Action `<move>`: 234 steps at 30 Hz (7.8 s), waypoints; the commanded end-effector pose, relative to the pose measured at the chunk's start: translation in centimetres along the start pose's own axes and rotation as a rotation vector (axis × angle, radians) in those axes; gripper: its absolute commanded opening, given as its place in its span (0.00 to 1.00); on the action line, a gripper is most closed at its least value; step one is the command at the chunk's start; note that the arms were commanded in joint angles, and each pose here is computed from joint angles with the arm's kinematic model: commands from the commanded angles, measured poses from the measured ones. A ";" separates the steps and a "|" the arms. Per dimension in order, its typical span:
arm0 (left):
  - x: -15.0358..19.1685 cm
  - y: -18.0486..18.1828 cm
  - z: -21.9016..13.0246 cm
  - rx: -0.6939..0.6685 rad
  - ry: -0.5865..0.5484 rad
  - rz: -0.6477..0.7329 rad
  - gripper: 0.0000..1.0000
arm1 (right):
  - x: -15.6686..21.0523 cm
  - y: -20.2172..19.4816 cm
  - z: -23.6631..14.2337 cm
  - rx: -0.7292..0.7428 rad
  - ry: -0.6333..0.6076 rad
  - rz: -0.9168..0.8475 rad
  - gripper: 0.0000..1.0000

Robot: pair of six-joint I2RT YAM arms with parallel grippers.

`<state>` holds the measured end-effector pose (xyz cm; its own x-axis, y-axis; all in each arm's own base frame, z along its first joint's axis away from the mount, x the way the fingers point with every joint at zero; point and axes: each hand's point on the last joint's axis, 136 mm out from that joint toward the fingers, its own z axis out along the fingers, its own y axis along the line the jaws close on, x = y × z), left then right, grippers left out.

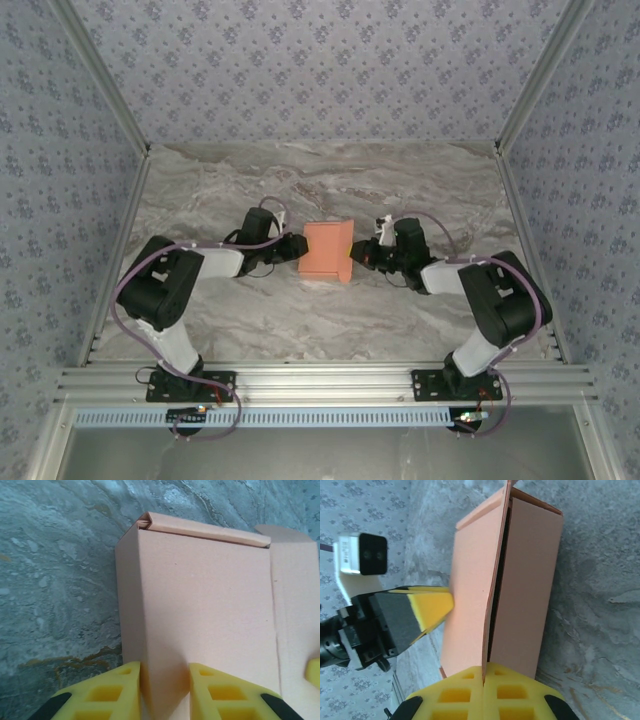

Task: Fold the paper box

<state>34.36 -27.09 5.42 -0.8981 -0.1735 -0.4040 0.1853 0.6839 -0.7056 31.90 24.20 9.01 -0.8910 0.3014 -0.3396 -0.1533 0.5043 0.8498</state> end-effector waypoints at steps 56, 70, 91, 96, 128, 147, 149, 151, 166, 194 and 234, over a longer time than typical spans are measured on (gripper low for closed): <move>5.4 -7.7 -7.5 -0.043 -0.336 0.620 0.73 | 1.0 3.1 1.6 0.240 -0.089 -0.120 0.13; 5.6 -10.5 -3.5 -0.087 -0.356 0.848 0.79 | 0.8 3.4 1.7 0.241 -0.084 -0.125 0.13; 4.3 -10.4 -1.2 -0.107 -0.407 0.855 0.62 | 0.7 3.3 1.6 0.243 -0.089 -0.124 0.13; 3.8 -10.1 -1.4 -0.110 -0.432 0.833 0.66 | 0.7 3.3 1.6 0.243 -0.090 -0.124 0.13; 3.4 -8.7 -2.1 -0.083 -0.411 0.844 0.43 | -2.3 5.9 -2.7 0.254 -0.193 -0.190 0.41; 2.9 -11.0 -3.2 0.195 -0.181 1.069 0.36 | -5.3 5.4 -9.2 0.396 -0.095 -0.733 0.55; 2.6 -11.1 -3.6 0.242 -0.147 1.080 0.36 | -5.7 5.6 -9.7 0.398 -0.102 -0.799 0.55; 2.1 -11.2 -4.2 0.291 -0.126 1.086 0.36 | -5.6 5.9 -9.9 0.391 -0.095 -0.876 0.54; 4.4 -10.6 -5.4 0.522 0.005 1.259 0.36 | -5.0 4.4 -11.2 0.427 0.008 -1.107 0.55; 4.6 -9.9 -5.1 0.528 0.042 1.258 0.37 | -3.0 2.9 -8.8 0.383 0.153 -1.090 0.18; 4.9 -7.0 -1.5 0.399 0.098 1.192 0.42 | -3.6 1.4 -8.6 0.697 0.071 -0.572 0.06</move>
<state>27.28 -31.76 10.23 -0.0835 0.4376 -0.8953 0.9956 0.0760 -0.0556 30.93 17.22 14.22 -0.7688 -0.2371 -0.5939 -0.3695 0.9227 0.1100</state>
